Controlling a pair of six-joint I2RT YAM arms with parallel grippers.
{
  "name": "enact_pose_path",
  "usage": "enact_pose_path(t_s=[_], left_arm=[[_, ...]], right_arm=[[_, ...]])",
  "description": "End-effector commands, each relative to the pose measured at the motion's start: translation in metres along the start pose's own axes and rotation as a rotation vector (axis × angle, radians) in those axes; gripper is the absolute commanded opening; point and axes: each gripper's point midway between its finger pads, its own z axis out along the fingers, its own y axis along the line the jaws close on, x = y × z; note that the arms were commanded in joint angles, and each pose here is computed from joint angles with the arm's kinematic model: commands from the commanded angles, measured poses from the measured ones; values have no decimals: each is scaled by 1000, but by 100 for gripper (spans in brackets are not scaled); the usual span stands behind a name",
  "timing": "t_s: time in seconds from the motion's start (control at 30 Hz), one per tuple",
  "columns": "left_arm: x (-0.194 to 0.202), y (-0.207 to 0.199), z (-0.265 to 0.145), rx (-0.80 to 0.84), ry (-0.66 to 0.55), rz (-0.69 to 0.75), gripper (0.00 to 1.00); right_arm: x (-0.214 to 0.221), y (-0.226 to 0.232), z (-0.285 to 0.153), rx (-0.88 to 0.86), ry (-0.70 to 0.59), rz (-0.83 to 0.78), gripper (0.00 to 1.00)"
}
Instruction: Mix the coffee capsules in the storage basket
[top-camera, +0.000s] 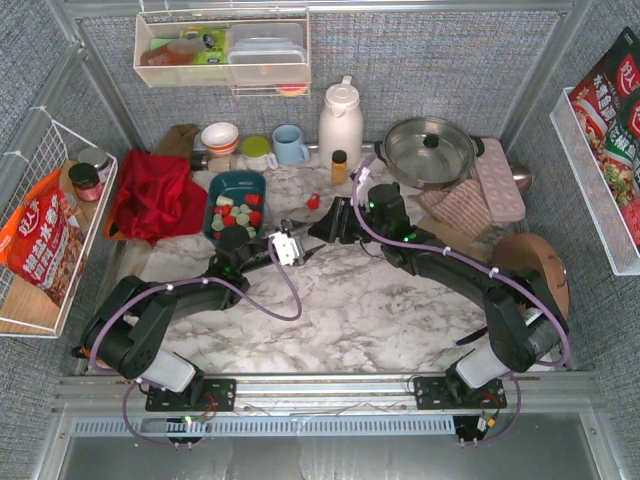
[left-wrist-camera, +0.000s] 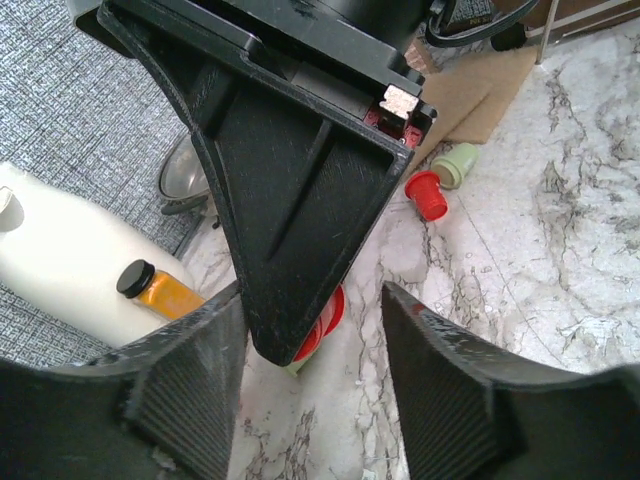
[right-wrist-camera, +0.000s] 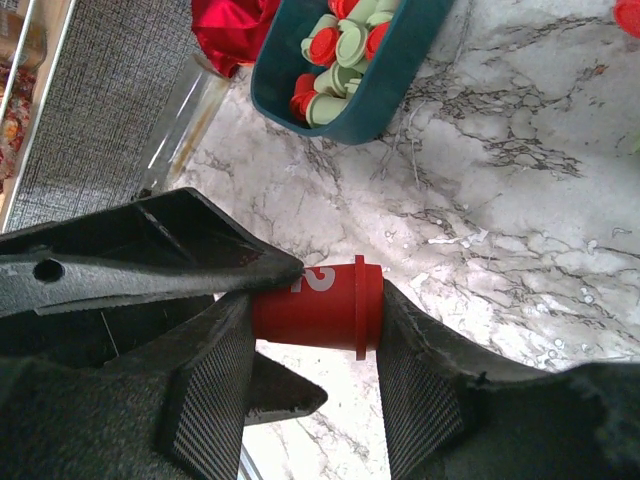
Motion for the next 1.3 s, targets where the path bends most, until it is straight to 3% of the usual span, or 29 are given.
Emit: enact_pose_path(t_s=[0.0, 0.37, 0.7, 0.83, 1.03, 1.27], left_arm=[[-8, 4, 1, -6, -25, 35, 59], [-2, 10, 1, -32, 9, 44, 36], [-1, 12, 0, -36, 21, 48, 27], [1, 16, -1, -58, 32, 47, 27], [14, 31, -9, -140, 88, 55, 26], [55, 94, -44, -339, 238, 4, 27]], right_arm=[[-8, 13, 2, -46, -23, -8, 42], [-5, 21, -1, -68, -7, 7, 46], [-11, 15, -11, -10, -20, -16, 68], [-19, 6, -20, 35, -43, -22, 72], [-40, -17, -50, 186, -119, -92, 73], [-43, -89, -103, 644, -46, -312, 72]])
